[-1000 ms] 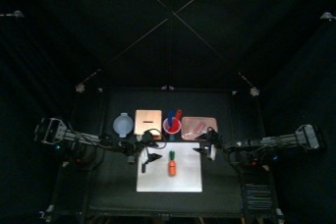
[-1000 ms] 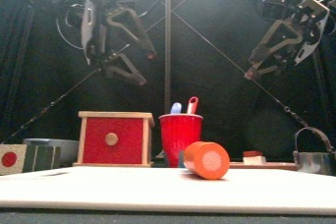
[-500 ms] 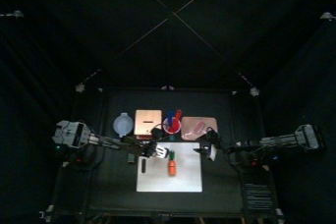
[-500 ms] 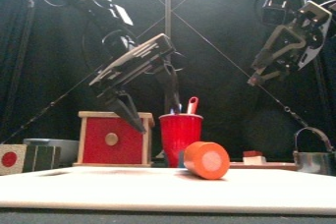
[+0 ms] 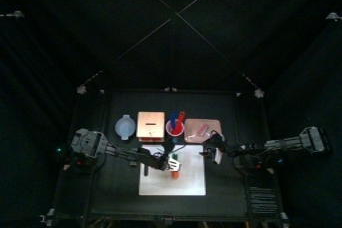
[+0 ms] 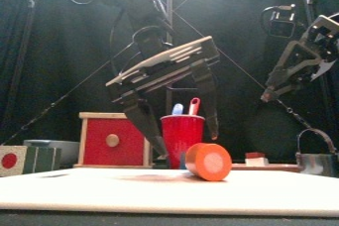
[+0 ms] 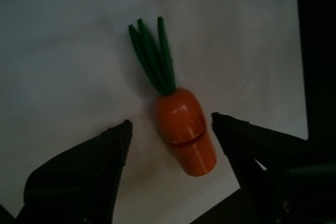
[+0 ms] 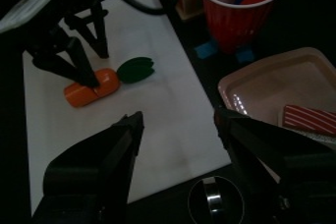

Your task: Put carrot into bowl

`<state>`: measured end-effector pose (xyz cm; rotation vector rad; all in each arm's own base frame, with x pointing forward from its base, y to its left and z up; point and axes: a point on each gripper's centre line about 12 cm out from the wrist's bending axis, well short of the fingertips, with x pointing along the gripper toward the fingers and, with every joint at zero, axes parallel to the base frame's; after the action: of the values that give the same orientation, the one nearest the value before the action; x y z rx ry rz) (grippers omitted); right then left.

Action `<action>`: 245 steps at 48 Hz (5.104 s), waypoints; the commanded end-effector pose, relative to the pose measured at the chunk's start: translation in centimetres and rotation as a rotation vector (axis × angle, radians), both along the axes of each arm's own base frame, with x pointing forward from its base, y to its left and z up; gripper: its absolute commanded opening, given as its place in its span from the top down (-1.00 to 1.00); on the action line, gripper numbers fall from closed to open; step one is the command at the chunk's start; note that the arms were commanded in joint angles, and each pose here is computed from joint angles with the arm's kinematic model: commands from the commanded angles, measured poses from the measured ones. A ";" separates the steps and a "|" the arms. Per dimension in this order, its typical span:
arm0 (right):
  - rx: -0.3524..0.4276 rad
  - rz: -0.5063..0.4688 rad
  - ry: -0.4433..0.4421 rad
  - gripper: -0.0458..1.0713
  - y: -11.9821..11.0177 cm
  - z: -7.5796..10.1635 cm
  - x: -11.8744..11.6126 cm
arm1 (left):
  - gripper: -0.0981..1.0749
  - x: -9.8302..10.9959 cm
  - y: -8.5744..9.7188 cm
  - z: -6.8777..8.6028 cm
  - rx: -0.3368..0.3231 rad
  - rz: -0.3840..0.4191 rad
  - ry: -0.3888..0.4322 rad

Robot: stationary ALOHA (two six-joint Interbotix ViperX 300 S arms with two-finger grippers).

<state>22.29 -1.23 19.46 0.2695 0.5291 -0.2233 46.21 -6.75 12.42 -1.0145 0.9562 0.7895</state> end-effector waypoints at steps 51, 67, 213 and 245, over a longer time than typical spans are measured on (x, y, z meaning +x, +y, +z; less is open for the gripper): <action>0.015 -0.005 0.003 -0.72 0.1 -0.2 -0.1 | -0.81 0.9 -1.0 0.4 -0.016 0.056 0.009; 0.035 -0.016 0.011 -0.72 0.1 -0.5 -0.3 | -0.81 1.1 -1.1 0.8 0.002 0.041 -0.005; 0.248 -0.161 0.019 -0.72 -0.2 -1.0 -0.8 | -0.81 -27.6 18.5 2.5 0.508 0.133 0.003; 0.066 -0.045 -0.110 -0.71 -0.3 3.7 1.4 | -0.80 -23.1 8.1 10.1 0.711 -0.726 -0.592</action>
<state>23.23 -1.51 21.96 0.3632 0.4563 -0.2435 22.53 2.11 21.57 -0.2051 0.4215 0.2079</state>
